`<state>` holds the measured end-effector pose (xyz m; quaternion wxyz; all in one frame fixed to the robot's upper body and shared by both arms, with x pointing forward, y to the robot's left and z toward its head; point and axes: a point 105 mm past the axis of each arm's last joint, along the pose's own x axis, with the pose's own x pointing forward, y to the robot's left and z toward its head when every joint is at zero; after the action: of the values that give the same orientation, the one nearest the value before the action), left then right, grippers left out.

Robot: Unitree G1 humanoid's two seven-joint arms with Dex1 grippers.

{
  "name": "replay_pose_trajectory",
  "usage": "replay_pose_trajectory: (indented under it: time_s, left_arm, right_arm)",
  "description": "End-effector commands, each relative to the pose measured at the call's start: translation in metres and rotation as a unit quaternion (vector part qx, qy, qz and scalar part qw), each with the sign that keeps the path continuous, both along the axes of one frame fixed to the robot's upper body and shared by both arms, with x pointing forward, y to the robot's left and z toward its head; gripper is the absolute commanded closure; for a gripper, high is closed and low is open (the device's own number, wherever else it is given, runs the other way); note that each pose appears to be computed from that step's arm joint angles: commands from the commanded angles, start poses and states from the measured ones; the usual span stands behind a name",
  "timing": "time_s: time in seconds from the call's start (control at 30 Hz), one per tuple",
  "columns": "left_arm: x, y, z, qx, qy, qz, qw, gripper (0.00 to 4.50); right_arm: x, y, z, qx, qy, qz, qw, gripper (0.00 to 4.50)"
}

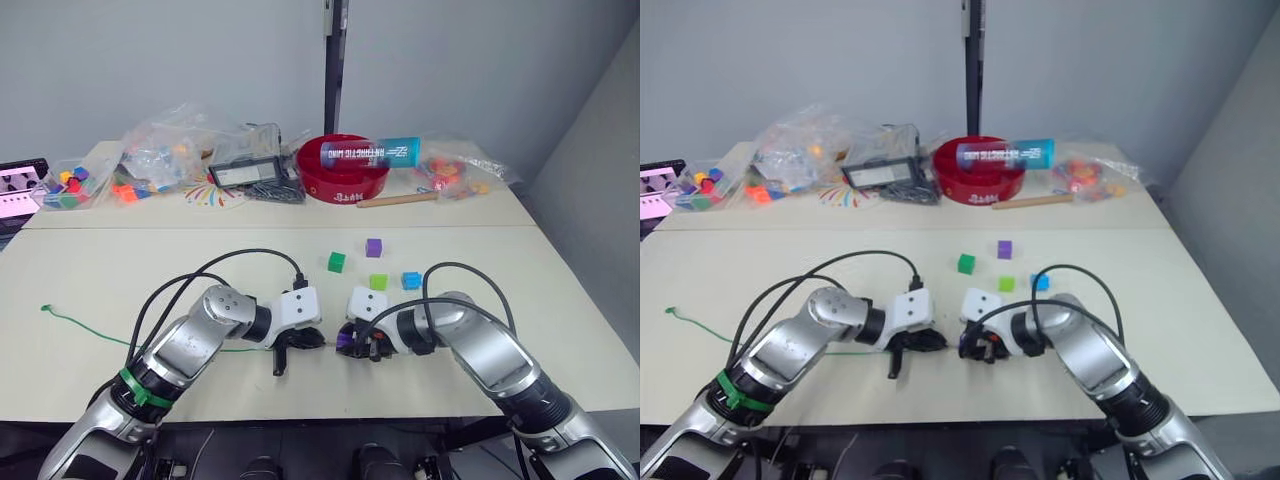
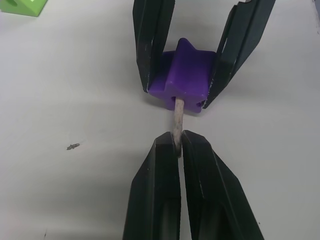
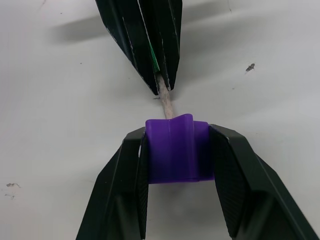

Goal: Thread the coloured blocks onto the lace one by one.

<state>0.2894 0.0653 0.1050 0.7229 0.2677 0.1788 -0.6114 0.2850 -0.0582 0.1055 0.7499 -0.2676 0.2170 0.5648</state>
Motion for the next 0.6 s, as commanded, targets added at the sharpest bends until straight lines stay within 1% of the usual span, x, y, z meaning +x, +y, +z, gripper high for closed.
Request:
replay_pose_trajectory:
  time_s: [0.03, 0.13, 0.27, 0.43, 0.5, 0.6]
  left_arm:
    - [-0.008, -0.019, 0.009, -0.049, -0.001, -0.044, 0.998, 4.5]
    - [-0.006, -0.018, 0.01, -0.05, -0.009, -0.05, 0.997, 4.5]
    - [-0.006, -0.016, 0.009, -0.036, -0.016, -0.056, 0.998, 4.5]
    - [-0.01, -0.012, 0.02, -0.019, -0.025, -0.054, 0.998, 4.5]
    - [-0.01, -0.012, 0.022, -0.016, -0.029, -0.053, 0.998, 4.5]
    - [-0.012, -0.011, 0.021, -0.019, -0.02, -0.05, 0.998, 4.5]
  right_arm:
    - [-0.004, 0.016, 0.0, 0.015, 0.003, 0.006, 1.0, 3.23]
    - [-0.004, 0.016, 0.001, 0.015, 0.002, 0.003, 1.0, 3.23]
    - [-0.006, 0.017, 0.002, 0.015, 0.003, 0.0, 1.0, 3.23]
    - [-0.006, 0.015, -0.001, 0.019, 0.014, -0.025, 0.999, 3.23]
    - [-0.006, 0.015, -0.002, 0.023, 0.017, -0.032, 0.999, 3.23]
    - [-0.007, 0.016, -0.003, 0.022, 0.018, -0.031, 0.999, 3.23]
